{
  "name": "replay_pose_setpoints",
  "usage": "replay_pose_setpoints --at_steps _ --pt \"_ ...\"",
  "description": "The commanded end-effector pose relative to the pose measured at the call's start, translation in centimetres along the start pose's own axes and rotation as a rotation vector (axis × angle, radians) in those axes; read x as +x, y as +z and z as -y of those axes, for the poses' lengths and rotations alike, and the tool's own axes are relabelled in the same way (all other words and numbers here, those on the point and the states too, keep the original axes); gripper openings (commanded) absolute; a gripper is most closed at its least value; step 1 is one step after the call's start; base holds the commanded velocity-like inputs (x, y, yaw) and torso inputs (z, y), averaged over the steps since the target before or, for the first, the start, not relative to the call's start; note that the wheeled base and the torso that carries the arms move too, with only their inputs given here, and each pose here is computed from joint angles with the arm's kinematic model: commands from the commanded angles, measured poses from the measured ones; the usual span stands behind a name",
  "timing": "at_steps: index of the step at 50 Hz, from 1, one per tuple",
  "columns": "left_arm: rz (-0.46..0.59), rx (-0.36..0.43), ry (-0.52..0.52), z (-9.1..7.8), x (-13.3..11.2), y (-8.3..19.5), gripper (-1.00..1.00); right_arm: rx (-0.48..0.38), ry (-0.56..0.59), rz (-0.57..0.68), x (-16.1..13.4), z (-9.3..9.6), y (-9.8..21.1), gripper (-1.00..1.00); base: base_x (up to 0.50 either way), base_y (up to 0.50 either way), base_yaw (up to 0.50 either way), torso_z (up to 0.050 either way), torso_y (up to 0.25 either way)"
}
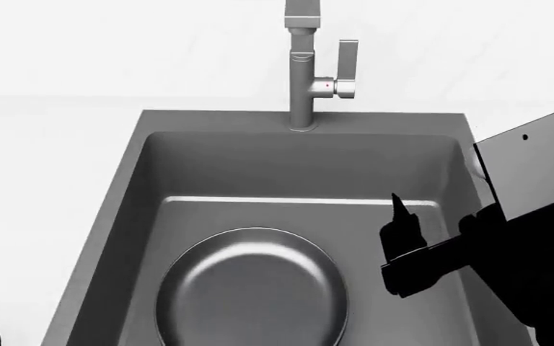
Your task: Pick the pan and sponge and place them into the sink. Then turn on the water.
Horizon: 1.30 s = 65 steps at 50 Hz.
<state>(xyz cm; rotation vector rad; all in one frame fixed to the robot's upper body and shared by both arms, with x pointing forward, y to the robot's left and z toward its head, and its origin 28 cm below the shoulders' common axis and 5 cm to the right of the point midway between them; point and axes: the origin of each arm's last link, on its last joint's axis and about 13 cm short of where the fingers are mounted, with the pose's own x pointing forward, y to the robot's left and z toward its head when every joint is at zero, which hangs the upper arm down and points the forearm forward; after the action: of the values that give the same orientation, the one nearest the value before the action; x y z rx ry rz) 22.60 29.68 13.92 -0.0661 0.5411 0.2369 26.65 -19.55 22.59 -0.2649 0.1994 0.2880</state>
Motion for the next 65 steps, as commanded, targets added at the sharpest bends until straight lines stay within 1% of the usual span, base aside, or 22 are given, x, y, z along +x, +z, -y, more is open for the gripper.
replay_pose_setpoints --at_steps 1,3,11,16,24,25,32,33,35,36,37,40,42,44,45,46,48,49,51,55,60,65 --pt "-0.117 0.008 -0.039 0.6 0.5 -1.9 -1.00 0.001 0.000 0.010 -0.1 0.0 0.0 1.00 0.00 0.00 0.00 0.000 0.000" --pt "-0.114 0.008 -0.038 0.3 0.5 -1.8 -1.00 0.004 -0.001 0.011 -0.1 0.1 -0.1 1.00 0.00 0.00 0.00 0.000 0.000" --pt "-0.069 0.022 -0.047 0.9 -0.1 -0.7 -1.00 0.003 -0.003 0.010 -0.1 0.1 -0.3 1.00 0.00 0.00 0.00 0.000 0.000" --pt "-0.043 0.024 -0.043 0.8 -0.3 0.1 -1.00 0.005 -0.004 0.012 -0.1 0.1 -0.3 1.00 0.00 0.00 0.00 0.000 0.000" --pt "0.026 0.040 -0.055 1.2 -0.9 2.4 -1.00 0.004 -0.005 0.018 0.0 0.1 -0.2 1.00 0.00 0.00 0.00 0.000 0.000" --pt "0.038 0.042 -0.060 1.2 -1.1 2.8 -1.00 0.025 -0.004 0.024 0.0 0.2 -0.2 1.00 0.00 0.00 0.00 0.000 0.000" --pt "0.108 0.055 -0.110 2.0 -1.5 5.5 -1.00 0.043 0.012 0.030 0.3 0.0 -0.1 1.00 0.00 0.00 0.00 0.000 0.000" --pt "0.111 0.056 -0.115 2.2 -1.5 5.7 -1.00 0.044 0.014 0.031 0.3 0.0 -0.1 1.00 0.00 0.00 0.00 0.000 0.000" --pt "0.121 0.064 -0.134 2.5 -1.5 6.4 -1.00 0.084 0.020 0.048 0.2 0.0 0.1 1.00 0.00 0.00 0.00 0.000 0.000" --pt "0.131 0.073 -0.150 2.7 -1.5 6.7 -1.00 0.087 0.021 0.055 0.0 0.0 0.2 1.00 0.00 0.00 0.00 0.000 0.000" --pt "0.133 0.080 -0.162 3.0 -1.5 7.0 -1.00 0.083 0.014 0.053 -0.1 0.0 0.2 1.00 0.00 0.00 0.00 0.000 0.000" --pt "0.172 0.105 -0.197 3.7 -1.4 8.3 -1.00 0.113 -0.007 0.071 -0.6 0.1 0.3 1.00 0.00 0.00 0.00 0.000 0.000" --pt "0.178 0.117 -0.225 4.3 -1.4 8.6 -1.00 0.130 -0.020 0.080 -0.8 0.1 0.2 1.00 0.00 0.00 0.00 0.000 0.000" --pt "0.188 0.134 -0.253 4.8 -1.4 9.0 -1.00 0.131 -0.027 0.077 -0.9 0.1 0.1 1.00 0.00 0.00 0.00 0.000 0.000" --pt "0.189 0.130 -0.263 4.9 -1.3 9.2 -1.00 0.127 -0.024 0.072 -1.0 0.0 0.0 1.00 0.00 0.00 0.00 0.000 0.000" --pt "0.197 0.141 -0.291 5.4 -1.2 9.7 -1.00 0.131 -0.026 0.070 -1.0 0.0 0.0 1.00 0.00 0.00 0.00 0.000 0.000" --pt "0.201 0.156 -0.317 5.9 -1.0 10.2 -1.00 0.126 -0.029 0.071 -1.1 0.0 0.0 1.00 0.00 0.00 0.00 0.000 0.000" --pt "0.201 0.150 -0.318 6.1 -0.9 10.3 -1.00 0.124 -0.031 0.070 -1.1 0.1 0.1 1.00 0.00 0.00 0.00 0.000 0.000" --pt "0.210 0.164 -0.354 7.0 -0.8 10.9 -1.00 0.127 -0.037 0.076 -1.4 0.1 0.2 1.00 0.00 0.00 0.00 0.000 0.000" --pt "0.210 0.208 -0.405 8.2 -0.7 11.2 -1.00 0.123 -0.045 0.067 -1.8 0.0 0.1 1.00 0.00 0.00 0.00 0.000 0.000" --pt "0.203 0.254 -0.465 9.9 -0.5 11.7 -1.00 0.145 -0.072 0.084 -2.0 0.1 -0.1 1.00 0.00 0.00 0.00 0.000 0.000" --pt "0.201 0.280 -0.501 11.0 -0.5 12.0 -1.00 0.149 -0.094 0.098 -2.1 0.3 0.0 1.00 0.00 0.00 0.00 0.000 0.000"
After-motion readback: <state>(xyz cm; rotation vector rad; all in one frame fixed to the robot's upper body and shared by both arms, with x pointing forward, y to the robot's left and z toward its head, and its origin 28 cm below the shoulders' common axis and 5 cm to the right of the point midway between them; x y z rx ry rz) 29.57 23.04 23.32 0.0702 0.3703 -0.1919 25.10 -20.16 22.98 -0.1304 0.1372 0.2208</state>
